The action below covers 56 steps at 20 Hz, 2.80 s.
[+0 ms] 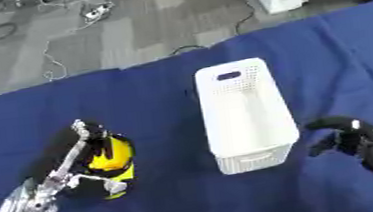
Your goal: Pick up objects on the table and place them in the box.
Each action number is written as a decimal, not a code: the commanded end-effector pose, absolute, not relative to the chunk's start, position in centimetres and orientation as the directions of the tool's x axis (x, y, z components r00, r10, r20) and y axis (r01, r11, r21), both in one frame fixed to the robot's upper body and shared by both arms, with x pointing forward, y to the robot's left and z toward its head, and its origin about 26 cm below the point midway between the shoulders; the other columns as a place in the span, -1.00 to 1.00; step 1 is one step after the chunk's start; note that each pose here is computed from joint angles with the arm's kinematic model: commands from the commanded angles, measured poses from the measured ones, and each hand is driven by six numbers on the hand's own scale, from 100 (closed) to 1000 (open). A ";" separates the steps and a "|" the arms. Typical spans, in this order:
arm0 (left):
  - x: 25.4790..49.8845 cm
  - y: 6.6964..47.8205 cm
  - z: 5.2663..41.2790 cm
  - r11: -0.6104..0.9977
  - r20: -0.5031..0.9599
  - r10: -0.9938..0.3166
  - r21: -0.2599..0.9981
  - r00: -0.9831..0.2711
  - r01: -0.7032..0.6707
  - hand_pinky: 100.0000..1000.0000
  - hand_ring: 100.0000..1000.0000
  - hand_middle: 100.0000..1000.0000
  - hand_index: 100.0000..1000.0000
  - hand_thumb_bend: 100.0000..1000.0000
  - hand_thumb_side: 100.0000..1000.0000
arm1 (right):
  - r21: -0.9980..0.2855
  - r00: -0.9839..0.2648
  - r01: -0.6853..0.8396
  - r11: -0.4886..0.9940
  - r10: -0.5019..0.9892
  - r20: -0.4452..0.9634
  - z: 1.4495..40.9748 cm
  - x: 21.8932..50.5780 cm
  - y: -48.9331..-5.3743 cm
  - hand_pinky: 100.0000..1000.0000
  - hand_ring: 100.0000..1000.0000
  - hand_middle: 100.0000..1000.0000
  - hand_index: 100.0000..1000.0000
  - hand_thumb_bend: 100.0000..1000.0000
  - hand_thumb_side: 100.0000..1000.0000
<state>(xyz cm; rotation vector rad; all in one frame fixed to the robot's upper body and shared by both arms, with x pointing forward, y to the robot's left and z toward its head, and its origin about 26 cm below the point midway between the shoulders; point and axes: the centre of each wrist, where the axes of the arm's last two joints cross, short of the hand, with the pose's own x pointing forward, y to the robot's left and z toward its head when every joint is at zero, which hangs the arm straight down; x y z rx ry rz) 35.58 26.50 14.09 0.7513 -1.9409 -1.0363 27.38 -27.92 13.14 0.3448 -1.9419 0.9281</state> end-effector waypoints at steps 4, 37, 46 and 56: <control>35.4 26.8 16.7 0.481 0.322 -0.780 0.857 -0.536 -0.185 -1.00 -1.00 -0.70 -0.45 0.63 -1.00 | -0.483 -0.548 -0.563 0.670 0.134 0.826 13.7 27.2 -28.0 0.61 0.35 0.72 0.86 -0.12 0.57; 34.5 23.8 26.3 0.475 0.159 -0.693 0.835 -0.703 -0.279 -1.00 -1.00 -0.68 -0.45 0.75 -1.00 | -0.466 -0.524 -0.587 0.662 0.129 0.842 13.4 27.1 -28.0 0.61 0.35 0.72 0.86 -0.15 0.56; 34.7 22.7 27.6 0.467 0.123 -0.658 0.841 -0.743 -0.274 -1.00 -1.00 -0.67 -0.45 0.75 -1.00 | -0.474 -0.528 -0.596 0.648 0.129 0.839 13.6 27.2 -27.8 0.61 0.35 0.72 0.86 -0.16 0.57; 35.1 21.4 29.1 0.470 0.090 -0.614 0.840 -0.784 -0.272 -1.00 -1.00 -0.67 -0.45 0.76 -1.00 | -0.491 -0.537 -0.608 0.625 0.133 0.833 14.0 27.4 -27.5 0.62 0.35 0.72 0.85 -0.16 0.58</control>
